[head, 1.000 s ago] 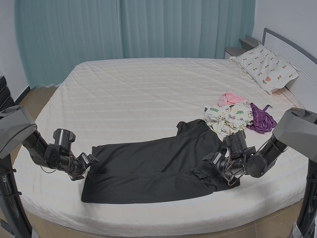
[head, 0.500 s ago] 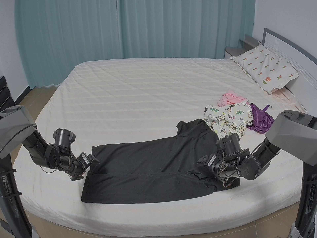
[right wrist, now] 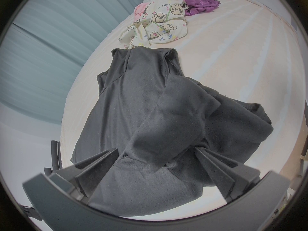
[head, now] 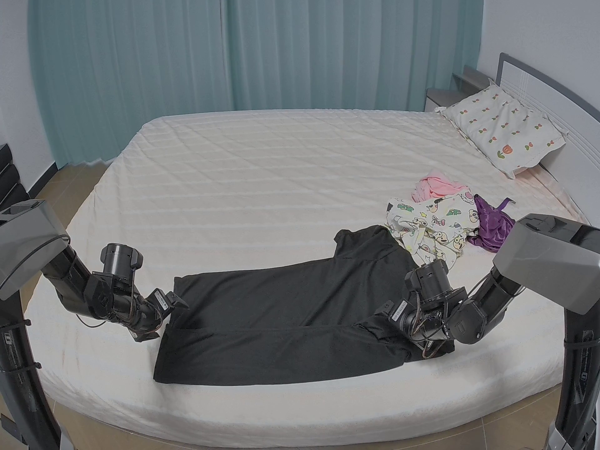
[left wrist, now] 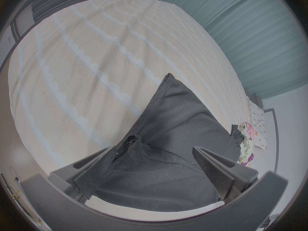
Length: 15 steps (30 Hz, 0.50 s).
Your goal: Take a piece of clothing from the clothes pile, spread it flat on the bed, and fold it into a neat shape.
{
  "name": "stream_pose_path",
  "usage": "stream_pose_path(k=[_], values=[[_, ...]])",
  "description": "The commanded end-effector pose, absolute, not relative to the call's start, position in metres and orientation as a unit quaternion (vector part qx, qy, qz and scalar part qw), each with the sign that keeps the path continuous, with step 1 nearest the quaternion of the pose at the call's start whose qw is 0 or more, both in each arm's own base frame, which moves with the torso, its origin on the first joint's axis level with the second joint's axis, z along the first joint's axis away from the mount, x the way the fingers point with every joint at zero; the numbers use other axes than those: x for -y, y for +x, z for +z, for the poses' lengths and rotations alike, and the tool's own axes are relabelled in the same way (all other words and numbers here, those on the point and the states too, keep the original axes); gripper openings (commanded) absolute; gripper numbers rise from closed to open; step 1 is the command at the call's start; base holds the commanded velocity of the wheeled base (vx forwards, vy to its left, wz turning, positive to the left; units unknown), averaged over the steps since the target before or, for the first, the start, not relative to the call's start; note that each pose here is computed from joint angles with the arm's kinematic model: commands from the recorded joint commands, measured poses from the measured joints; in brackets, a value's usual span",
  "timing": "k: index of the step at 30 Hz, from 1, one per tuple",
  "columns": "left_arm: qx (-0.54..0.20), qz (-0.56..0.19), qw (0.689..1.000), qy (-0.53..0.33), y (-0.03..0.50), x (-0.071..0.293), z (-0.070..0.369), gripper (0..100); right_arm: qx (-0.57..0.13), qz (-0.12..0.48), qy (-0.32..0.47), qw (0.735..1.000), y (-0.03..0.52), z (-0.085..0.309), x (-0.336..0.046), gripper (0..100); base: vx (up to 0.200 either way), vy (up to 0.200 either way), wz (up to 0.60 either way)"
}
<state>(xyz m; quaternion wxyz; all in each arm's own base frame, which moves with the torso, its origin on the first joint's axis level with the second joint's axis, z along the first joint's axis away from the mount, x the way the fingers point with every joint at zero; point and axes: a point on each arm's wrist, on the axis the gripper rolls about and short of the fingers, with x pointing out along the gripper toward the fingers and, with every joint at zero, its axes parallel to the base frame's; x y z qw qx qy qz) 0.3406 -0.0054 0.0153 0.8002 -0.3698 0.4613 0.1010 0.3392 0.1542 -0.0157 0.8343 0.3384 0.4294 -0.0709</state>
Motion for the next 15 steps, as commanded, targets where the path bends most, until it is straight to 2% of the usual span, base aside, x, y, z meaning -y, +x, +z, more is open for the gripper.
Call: stream_pose_path(k=[1, 9, 10, 15], values=[[-0.461, 0.101, 0.8, -0.37, 0.341, 0.006, 0.015, 100, -0.431, -0.071, 0.337, 0.834, 0.335, -0.013, -0.153, 100, 0.0, 0.0, 0.0], [-0.462, 0.101, 0.8, -0.369, 0.341, 0.006, 0.015, 100, -0.41, -0.095, 0.33, 0.845, 0.346, -0.026, -0.154, 100, 0.0, 0.0, 0.0], [-0.461, 0.101, 0.801, -0.369, 0.341, 0.006, 0.015, 100, -0.408, -0.095, 0.331, 0.845, 0.346, -0.026, -0.154, 0, 0.0, 0.0, 0.0], [-0.461, 0.101, 0.801, -0.369, 0.341, 0.006, 0.015, 100, -0.41, -0.093, 0.327, 0.847, 0.343, -0.025, -0.155, 0, 0.0, 0.0, 0.0]])
